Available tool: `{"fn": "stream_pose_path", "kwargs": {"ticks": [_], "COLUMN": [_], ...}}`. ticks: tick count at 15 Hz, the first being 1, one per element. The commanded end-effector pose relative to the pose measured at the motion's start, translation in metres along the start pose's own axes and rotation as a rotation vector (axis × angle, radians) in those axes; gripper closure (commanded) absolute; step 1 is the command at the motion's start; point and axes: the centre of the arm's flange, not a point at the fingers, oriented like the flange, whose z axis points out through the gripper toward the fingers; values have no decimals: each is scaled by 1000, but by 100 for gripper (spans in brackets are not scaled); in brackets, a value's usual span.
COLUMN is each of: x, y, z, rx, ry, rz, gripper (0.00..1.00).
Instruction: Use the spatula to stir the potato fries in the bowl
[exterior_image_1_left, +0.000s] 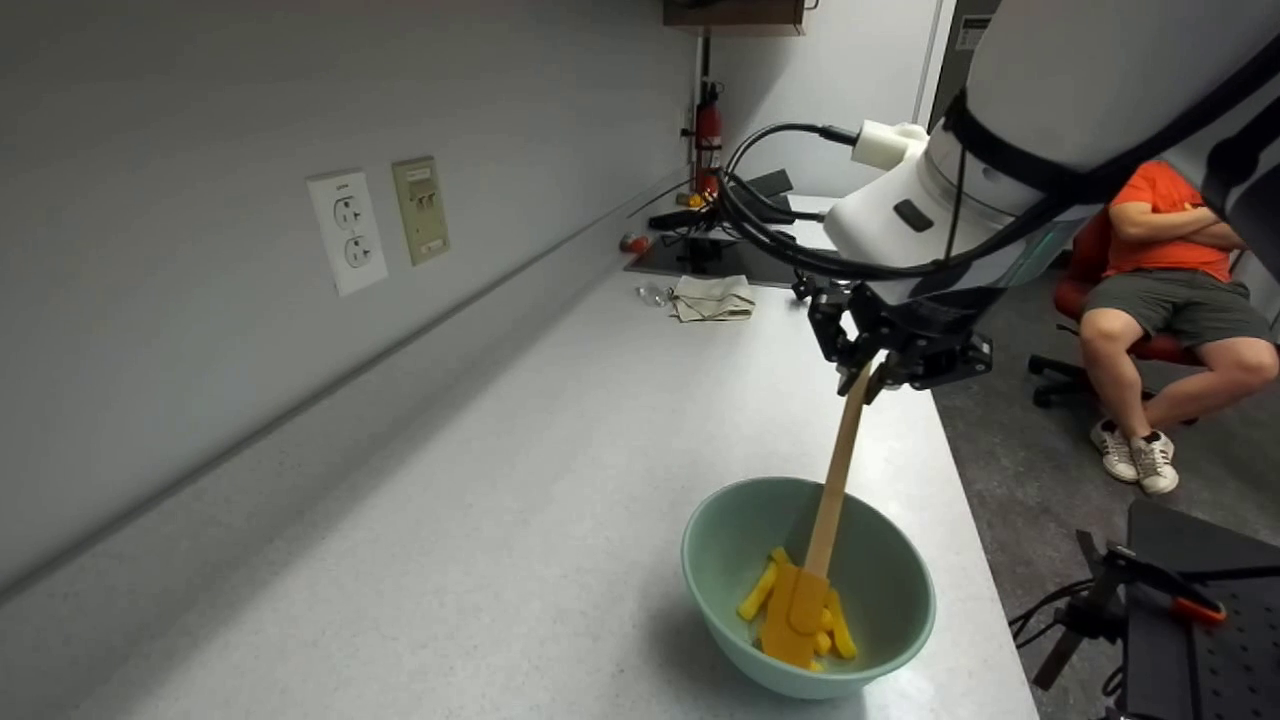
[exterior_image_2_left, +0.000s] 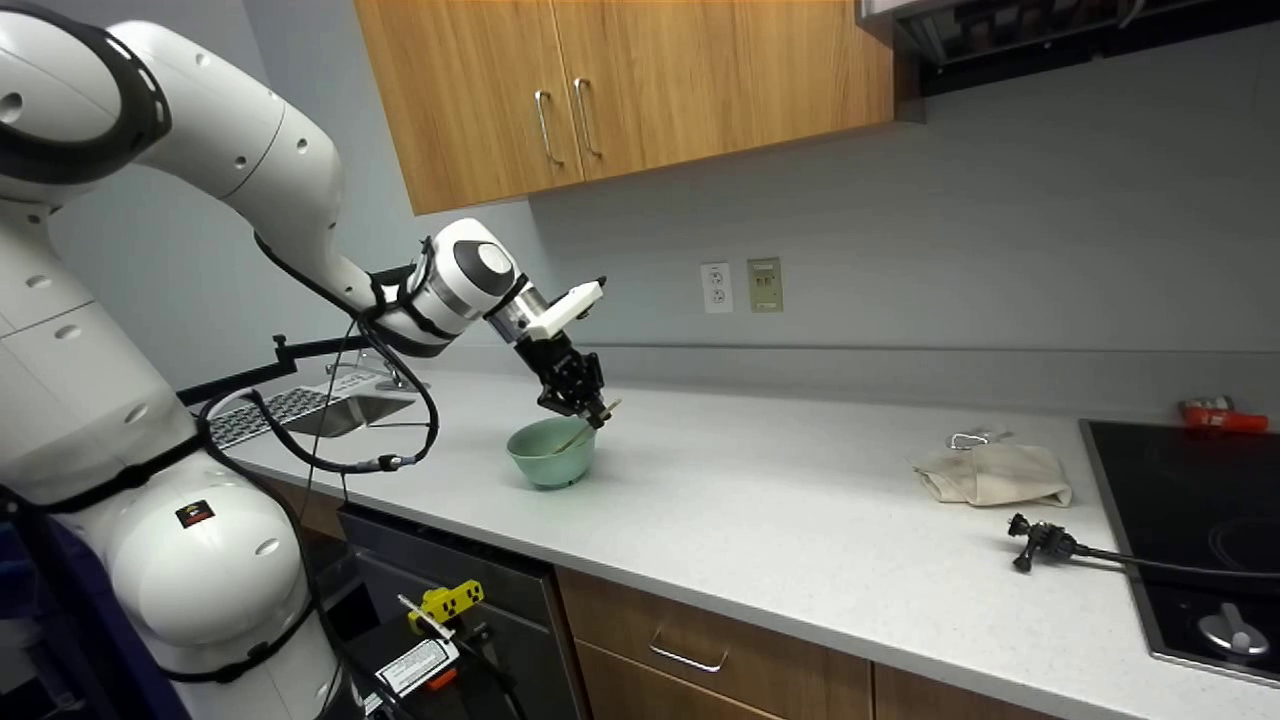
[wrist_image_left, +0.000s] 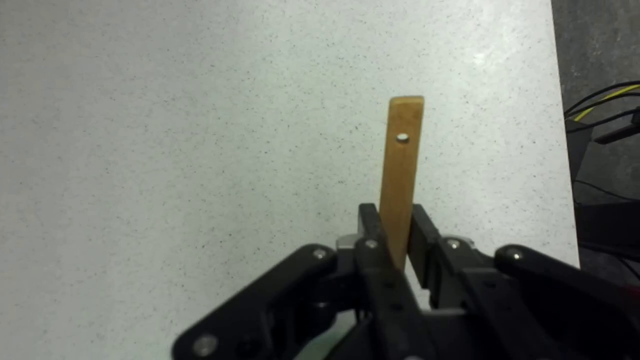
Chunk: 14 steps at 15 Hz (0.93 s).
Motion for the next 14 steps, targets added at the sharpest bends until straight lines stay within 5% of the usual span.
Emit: {"fn": "stream_pose_path", "kwargs": {"ticks": [1, 8, 14], "x": [5, 0, 0], "y": [-3, 13, 9], "z": [0, -29, -36], "rx": [-6, -122, -140], "ry": [-7, -58, -116], "rz": [-5, 8, -63], "gripper": [96, 96, 96]}}
